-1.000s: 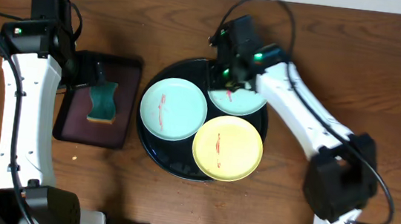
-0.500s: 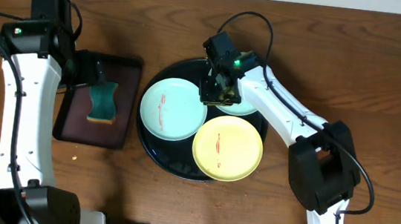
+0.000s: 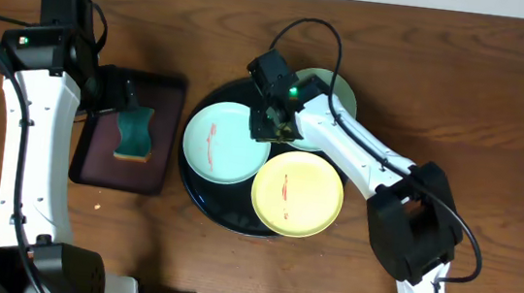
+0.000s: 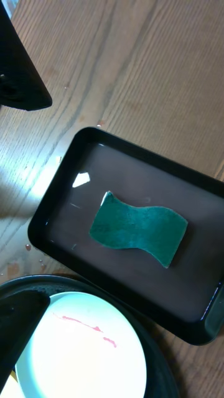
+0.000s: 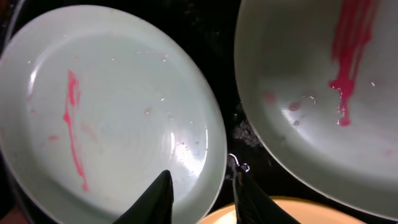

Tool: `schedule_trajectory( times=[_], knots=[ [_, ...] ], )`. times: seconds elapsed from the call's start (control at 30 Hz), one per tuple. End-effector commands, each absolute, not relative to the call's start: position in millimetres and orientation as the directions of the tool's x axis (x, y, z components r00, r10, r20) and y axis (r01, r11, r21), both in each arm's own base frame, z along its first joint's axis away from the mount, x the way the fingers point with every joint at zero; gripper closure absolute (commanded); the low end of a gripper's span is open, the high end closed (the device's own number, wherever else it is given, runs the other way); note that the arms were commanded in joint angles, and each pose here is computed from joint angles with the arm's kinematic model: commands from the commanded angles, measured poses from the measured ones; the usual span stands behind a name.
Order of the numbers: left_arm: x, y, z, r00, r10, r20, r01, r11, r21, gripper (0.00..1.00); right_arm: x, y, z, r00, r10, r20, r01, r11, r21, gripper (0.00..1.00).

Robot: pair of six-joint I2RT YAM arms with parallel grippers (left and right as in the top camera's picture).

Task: Clean dirty plates on tray and stack at the side
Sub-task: 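Grasp the rim of the upper pale green plate with the right gripper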

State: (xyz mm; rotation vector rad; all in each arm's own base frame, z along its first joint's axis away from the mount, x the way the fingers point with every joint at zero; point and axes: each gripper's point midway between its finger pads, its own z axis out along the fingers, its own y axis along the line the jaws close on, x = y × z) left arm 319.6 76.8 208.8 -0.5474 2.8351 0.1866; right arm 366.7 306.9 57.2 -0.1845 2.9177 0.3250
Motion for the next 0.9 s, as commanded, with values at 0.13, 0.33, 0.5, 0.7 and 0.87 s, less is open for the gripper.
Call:
schedule_trajectory(
  times=[0.13, 0.33, 0.5, 0.7, 0.87],
  knots=[
    [323.2, 79.6, 212.7, -0.888, -0.362, -0.283, -0.397, 0.914, 0.076, 0.07, 360.6, 303.0, 23.4, -0.984, -0.078, -0.16, -0.101, 0.984, 0.144, 0.7],
    [324.4, 79.7, 212.7, -0.887, -0.362, -0.286, -0.398, 0.914, 0.075, 0.07, 362.2, 306.7, 13.0, -0.985, -0.074, -0.153, -0.097, 0.984, 0.151, 0.7],
    [325.1, 79.9, 212.9, -0.886, -0.362, -0.289, -0.398, 0.914, 0.074, 0.07, 359.9, 306.6, -0.3, -0.989, -0.069, -0.128, -0.088, 0.985, 0.146, 0.72],
    [325.3, 79.9, 212.2, -0.887, -0.362, -0.287, -0.397, 0.915, 0.075, 0.08, 356.4, 308.7, -8.9, -0.992, -0.072, -0.101, -0.088, 0.984, 0.156, 0.82],
    [325.6, 80.0, 204.2, -0.896, -0.36, -0.259, -0.392, 0.916, 0.083, 0.08, 356.0, 308.6, -8.9, -0.992, -0.073, -0.1, -0.088, 0.984, 0.157, 0.99]
  ],
)
